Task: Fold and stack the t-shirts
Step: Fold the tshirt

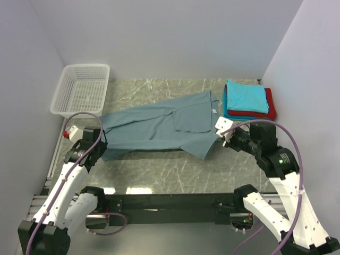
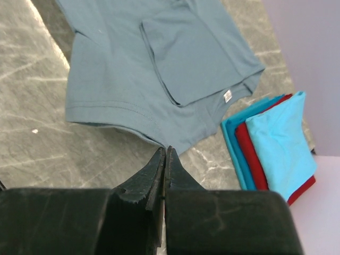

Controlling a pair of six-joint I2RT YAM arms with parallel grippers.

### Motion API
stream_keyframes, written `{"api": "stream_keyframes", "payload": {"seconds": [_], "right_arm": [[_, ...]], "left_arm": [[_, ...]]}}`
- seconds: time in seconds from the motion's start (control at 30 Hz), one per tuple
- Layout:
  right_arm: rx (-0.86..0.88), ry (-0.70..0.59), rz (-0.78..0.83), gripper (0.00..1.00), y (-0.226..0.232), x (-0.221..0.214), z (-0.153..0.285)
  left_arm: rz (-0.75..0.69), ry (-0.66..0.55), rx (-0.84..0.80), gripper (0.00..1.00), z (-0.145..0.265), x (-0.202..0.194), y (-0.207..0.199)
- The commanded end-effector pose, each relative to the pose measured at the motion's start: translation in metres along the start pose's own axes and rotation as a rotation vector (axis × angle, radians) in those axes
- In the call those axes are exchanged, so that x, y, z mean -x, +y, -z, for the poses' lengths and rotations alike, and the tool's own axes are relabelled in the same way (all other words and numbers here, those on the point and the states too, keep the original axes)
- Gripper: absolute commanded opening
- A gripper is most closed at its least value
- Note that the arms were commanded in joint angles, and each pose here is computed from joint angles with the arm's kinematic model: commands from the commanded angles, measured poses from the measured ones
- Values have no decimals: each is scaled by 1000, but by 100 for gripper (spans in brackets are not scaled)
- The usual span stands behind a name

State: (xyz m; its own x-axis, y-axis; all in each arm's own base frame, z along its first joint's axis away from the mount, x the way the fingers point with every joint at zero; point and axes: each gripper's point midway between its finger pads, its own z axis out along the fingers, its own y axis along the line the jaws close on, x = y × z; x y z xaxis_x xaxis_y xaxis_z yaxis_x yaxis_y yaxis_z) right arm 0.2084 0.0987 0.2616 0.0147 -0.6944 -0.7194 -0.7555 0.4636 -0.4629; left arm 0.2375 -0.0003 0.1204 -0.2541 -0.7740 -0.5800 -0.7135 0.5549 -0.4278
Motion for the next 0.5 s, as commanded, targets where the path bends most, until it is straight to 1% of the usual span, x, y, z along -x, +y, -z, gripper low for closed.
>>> {"api": "stream_keyframes", "payload": {"seconds": [0.0, 0.2, 0.27, 0.4, 0.47], "right_arm": [[-21, 39, 23, 0, -15, -5, -19], [-23, 99, 45, 0, -31, -14, -44], [-52, 109, 57, 0, -42, -13, -49], [-43, 161, 59, 0, -61, -18, -74], [-49, 156, 58, 0, -71, -13, -80]], "left_arm": [[2, -30, -9, 0, -6, 8, -10], [-17, -25, 1, 0, -17, 10, -21], [-19, -27, 0, 0, -22, 11, -26], [-31, -14, 16, 0, -33, 10, -31], [-37, -9, 31, 0, -40, 10, -33]]}}
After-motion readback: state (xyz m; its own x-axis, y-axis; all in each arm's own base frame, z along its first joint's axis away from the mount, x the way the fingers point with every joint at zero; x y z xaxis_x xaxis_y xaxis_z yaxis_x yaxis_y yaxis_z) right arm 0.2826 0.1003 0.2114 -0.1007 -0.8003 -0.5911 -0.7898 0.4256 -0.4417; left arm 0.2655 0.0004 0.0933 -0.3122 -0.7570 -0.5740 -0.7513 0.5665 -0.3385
